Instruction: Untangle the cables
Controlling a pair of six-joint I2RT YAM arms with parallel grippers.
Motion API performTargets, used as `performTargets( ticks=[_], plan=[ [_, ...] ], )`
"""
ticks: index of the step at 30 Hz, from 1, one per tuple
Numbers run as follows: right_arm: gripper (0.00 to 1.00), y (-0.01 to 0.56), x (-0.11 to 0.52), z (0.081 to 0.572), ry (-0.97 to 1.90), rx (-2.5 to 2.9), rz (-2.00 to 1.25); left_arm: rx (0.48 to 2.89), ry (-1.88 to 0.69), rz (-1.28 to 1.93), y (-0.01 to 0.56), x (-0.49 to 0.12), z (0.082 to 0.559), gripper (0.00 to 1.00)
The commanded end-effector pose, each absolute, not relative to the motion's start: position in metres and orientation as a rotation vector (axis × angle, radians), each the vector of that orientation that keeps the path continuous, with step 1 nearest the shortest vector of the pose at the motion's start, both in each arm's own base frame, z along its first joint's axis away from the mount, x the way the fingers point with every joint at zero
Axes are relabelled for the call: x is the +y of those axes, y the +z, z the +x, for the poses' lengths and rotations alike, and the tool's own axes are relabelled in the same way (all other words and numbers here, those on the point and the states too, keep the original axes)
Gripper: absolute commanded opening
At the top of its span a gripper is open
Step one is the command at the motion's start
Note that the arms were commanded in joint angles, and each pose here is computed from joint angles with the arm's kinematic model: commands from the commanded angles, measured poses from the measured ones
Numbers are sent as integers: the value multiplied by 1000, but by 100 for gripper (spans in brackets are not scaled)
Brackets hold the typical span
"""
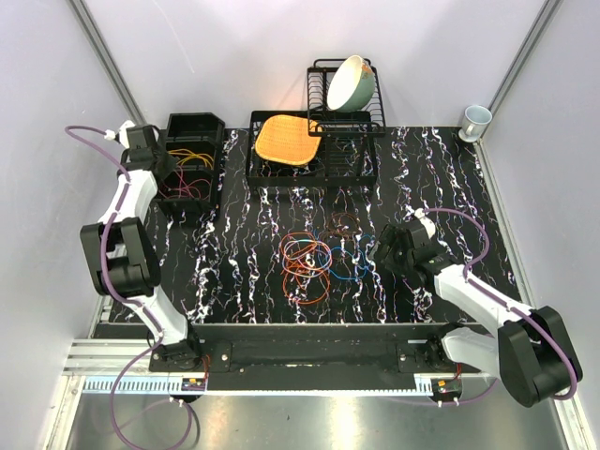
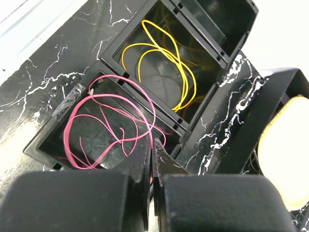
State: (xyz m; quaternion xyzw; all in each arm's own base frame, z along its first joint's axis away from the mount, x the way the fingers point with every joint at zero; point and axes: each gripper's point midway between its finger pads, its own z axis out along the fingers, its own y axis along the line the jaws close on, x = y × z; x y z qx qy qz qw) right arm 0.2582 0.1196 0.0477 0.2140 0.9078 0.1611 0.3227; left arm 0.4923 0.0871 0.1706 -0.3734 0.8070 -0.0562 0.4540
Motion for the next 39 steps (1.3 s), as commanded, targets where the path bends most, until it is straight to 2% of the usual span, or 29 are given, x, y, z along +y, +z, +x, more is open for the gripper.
performTargets(
  ticks=[1,10,20,21,23,24,25,34,39],
  plan=[
    [95,67,128,275,472,2329,530,1985,-251,-875,175,73,515,0],
    [95,67,129,276,474,2329,529,2055,-312,-873,141,47,517,0],
    [95,68,130,276,477,2332,524,2072,-267,-938,131,84,519,1],
    [95,66,129,276,473,2333,527,2088,-274,-927,131,82,519,11],
    [95,67,130,276,479,2335,521,2104,-294,-892,131,78,521,23],
    [95,66,130,276,474,2337,520,2105,-295,-894,132,77,520,33],
    [95,66,130,276,477,2337,519,2110,-296,-898,130,76,518,37],
    [95,67,131,276,480,2335,520,2039,-324,-843,193,57,508,61],
    [95,67,130,276,481,2331,520,2017,-279,-829,224,50,486,65]
  ],
)
